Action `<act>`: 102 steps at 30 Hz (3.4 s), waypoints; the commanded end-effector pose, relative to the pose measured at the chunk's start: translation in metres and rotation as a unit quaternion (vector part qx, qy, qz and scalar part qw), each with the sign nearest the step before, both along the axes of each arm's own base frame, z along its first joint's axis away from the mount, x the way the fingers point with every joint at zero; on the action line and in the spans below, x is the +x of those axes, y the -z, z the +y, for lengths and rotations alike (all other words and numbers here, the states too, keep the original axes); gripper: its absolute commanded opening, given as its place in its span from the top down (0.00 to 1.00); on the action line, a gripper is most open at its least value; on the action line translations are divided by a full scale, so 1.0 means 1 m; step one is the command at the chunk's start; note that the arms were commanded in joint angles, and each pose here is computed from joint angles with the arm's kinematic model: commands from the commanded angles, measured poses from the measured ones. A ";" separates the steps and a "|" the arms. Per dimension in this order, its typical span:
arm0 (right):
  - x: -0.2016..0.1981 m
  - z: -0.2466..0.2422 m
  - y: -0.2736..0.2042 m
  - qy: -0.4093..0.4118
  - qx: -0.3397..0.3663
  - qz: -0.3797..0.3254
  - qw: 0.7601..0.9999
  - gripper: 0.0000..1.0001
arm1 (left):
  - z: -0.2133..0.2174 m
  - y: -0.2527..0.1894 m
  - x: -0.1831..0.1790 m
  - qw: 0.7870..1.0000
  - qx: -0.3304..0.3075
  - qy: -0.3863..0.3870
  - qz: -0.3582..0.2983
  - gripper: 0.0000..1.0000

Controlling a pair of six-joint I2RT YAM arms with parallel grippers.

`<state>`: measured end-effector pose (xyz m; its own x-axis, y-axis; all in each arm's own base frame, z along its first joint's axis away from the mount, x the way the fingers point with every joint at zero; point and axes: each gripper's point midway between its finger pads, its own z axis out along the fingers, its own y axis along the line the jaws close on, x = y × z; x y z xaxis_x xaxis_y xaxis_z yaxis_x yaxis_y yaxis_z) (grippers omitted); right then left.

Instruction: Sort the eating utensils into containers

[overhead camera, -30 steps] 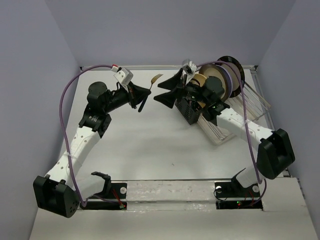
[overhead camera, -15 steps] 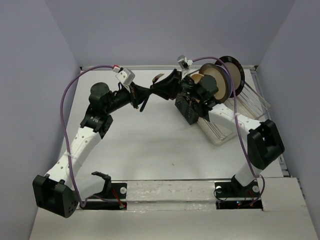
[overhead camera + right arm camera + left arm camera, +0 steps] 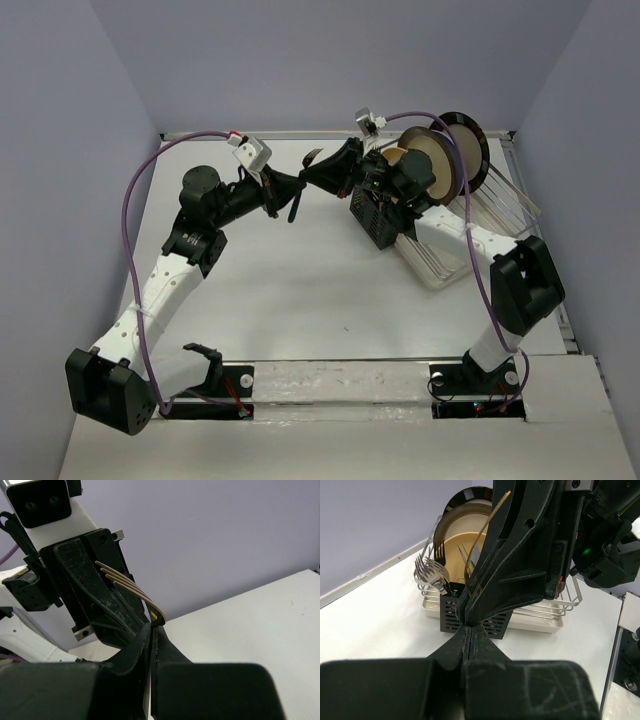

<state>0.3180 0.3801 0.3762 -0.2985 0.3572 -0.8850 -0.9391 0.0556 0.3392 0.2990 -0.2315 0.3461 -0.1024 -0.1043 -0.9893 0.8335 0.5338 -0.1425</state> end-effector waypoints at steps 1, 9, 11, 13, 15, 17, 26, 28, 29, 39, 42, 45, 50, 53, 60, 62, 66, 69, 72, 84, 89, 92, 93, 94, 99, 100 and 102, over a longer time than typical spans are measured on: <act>0.001 -0.001 -0.030 0.020 0.034 -0.048 0.998 1.00 | -0.012 -0.008 -0.016 0.999 -0.008 0.044 -0.016 1.00; 0.059 -0.048 -0.030 0.267 -0.063 -0.079 0.958 1.00 | 0.023 0.028 0.033 0.992 0.059 -0.112 0.003 0.01; 0.079 -0.076 -0.034 0.360 -0.098 -0.103 0.922 1.00 | 0.048 0.046 0.053 0.977 0.095 -0.193 0.005 0.01; 0.089 -0.091 -0.035 0.402 -0.121 -0.112 0.901 1.00 | 0.066 0.060 0.064 0.962 0.122 -0.243 0.008 0.01; 0.104 -0.106 -0.030 0.449 -0.160 -0.126 0.870 1.00 | 0.088 0.079 0.075 0.940 0.159 -0.301 0.011 0.01; 0.115 -0.115 -0.019 0.479 -0.185 -0.124 0.849 1.00 | 0.105 0.101 0.081 0.921 0.187 -0.342 0.022 0.01; 0.149 -0.123 0.024 0.524 -0.251 -0.116 0.806 1.00 | 0.133 0.160 0.084 0.897 0.231 -0.375 0.044 0.01; 0.152 -0.123 0.029 0.527 -0.254 -0.112 0.803 1.00 | 0.136 0.167 0.083 0.895 0.234 -0.377 0.046 0.01; 0.154 -0.121 0.035 0.525 -0.259 -0.108 0.804 1.00 | 0.137 0.173 0.082 0.895 0.234 -0.377 0.049 0.01; 0.148 -0.118 0.076 0.506 -0.274 -0.066 0.815 1.00 | 0.144 0.189 0.082 0.892 0.241 -0.378 0.060 0.01; 0.145 -0.119 0.089 0.499 -0.287 -0.049 0.816 1.00 | 0.147 0.187 0.081 0.891 0.241 -0.381 0.058 0.01; 0.143 -0.121 0.102 0.495 -0.303 -0.039 0.813 1.00 | 0.147 0.186 0.080 0.892 0.240 -0.379 0.056 0.01; 0.144 -0.121 0.123 0.489 -0.329 -0.025 0.807 1.00 | 0.144 0.185 0.081 0.895 0.236 -0.375 0.056 0.01; 0.144 -0.120 0.130 0.488 -0.333 -0.020 0.807 1.00 | 0.144 0.187 0.080 0.895 0.238 -0.374 0.056 0.01; 0.143 -0.121 0.146 0.485 -0.340 -0.003 0.806 1.00 | 0.143 0.188 0.080 0.896 0.239 -0.371 0.057 0.01; 0.145 -0.126 0.152 0.491 -0.343 0.005 0.801 1.00 | 0.143 0.189 0.080 0.895 0.240 -0.371 0.057 0.01; 0.146 -0.131 0.153 0.500 -0.343 0.009 0.795 1.00 | 0.143 0.190 0.080 0.895 0.241 -0.370 0.058 0.01; 0.144 -0.132 0.148 0.503 -0.339 0.008 0.795 0.85 | 0.142 0.190 0.080 0.896 0.240 -0.368 0.058 0.01; 0.140 -0.133 0.138 0.499 -0.333 0.001 0.800 0.62 | 0.142 0.190 0.080 0.896 0.241 -0.368 0.059 0.01; 0.097 -0.122 0.075 0.428 -0.299 -0.026 0.853 0.39 | 0.145 0.190 0.080 0.894 0.243 -0.372 0.057 0.01; 0.060 -0.146 0.067 0.425 -0.308 -0.001 0.851 0.26 | 0.151 0.192 0.078 0.890 0.246 -0.380 0.054 0.01; 0.038 -0.178 0.068 0.464 -0.302 0.036 0.832 0.13 | 0.159 0.192 0.077 0.886 0.248 -0.388 0.052 0.01; 0.032 -0.187 0.069 0.477 -0.293 0.052 0.827 0.07 | 0.161 0.194 0.076 0.885 0.250 -0.389 0.054 0.01; 0.021 -0.203 0.072 0.494 -0.285 0.062 0.819 0.02 | 0.164 0.194 0.075 0.884 0.250 -0.392 0.054 0.01; -0.005 -0.263 0.103 0.572 -0.257 0.132 0.768 0.00 | 0.178 0.195 0.068 0.880 0.257 -0.397 0.046 0.01; -0.008 -0.272 0.109 0.583 -0.251 0.142 0.759 0.00 | 0.179 0.196 0.066 0.880 0.259 -0.396 0.045 0.01; -0.019 -0.287 0.126 0.606 -0.238 0.163 0.741 0.00 | 0.183 0.201 0.059 0.877 0.268 -0.396 0.040 0.01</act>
